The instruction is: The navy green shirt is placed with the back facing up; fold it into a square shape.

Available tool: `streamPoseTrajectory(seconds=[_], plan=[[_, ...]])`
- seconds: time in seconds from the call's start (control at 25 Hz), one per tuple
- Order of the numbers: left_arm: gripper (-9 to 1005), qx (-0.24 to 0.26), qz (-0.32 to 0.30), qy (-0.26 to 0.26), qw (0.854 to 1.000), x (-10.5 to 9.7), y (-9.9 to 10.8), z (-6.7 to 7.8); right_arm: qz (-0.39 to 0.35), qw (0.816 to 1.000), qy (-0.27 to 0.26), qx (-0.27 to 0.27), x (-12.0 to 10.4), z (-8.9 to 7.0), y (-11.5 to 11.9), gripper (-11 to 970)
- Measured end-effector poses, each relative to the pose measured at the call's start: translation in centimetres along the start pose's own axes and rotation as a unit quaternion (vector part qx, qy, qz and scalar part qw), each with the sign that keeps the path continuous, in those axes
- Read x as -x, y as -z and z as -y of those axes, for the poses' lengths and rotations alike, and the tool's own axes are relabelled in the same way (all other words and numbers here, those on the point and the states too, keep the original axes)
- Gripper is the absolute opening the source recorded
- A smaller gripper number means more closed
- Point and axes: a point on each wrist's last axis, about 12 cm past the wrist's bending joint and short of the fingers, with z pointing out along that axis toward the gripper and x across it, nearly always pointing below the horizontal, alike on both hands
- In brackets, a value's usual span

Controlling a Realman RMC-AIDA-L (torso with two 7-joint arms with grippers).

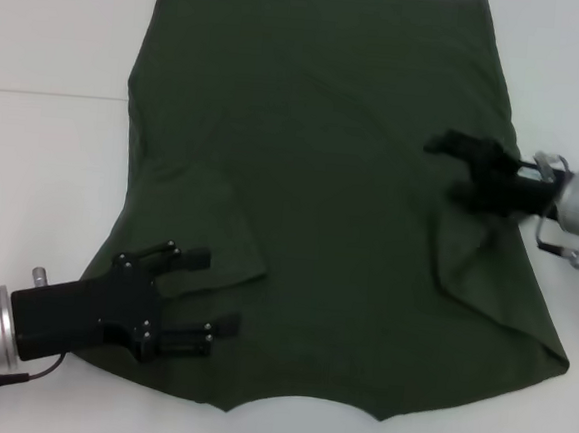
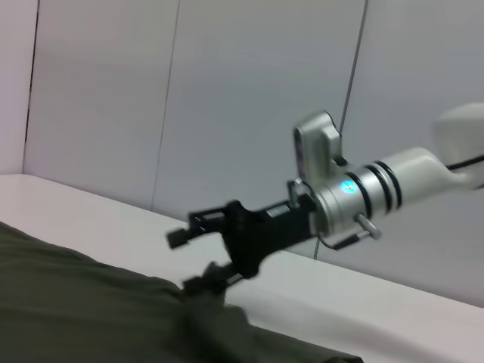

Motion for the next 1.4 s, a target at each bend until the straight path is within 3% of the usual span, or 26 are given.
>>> streamPoseTrajectory(seconds=[0.24,0.48,0.68,0.96,1.2,1.4], plan=[[938,-0.001,0.001,0.003,1.0,-0.1,0.1,0.1,-0.025,0.996,0.072,0.034,-0.6,-3.8,-2.3,899],[937,-0.002,0.003,0.009,1.0,-0.1,0.1,0.2,-0.04,0.994,0.098,0.036,-1.2,-3.7,-2.3,900],[937,0.003,0.014,0.015,1.0,0.1,0.1,0.1,-0.024,0.985,0.142,0.094,-1.1,-2.5,0.0,900],[937,0.003,0.031,0.066,0.997,0.3,-0.1,0.0,0.018,0.961,0.207,0.181,-0.9,0.9,6.6,900],[937,0.004,0.032,0.123,0.992,0.7,-0.3,-0.4,0.026,0.947,0.255,0.192,-1.9,4.4,11.6,900],[937,0.003,0.029,0.139,0.99,0.7,-0.3,-0.5,0.019,0.972,0.199,0.122,-1.6,6.9,12.5,900]])
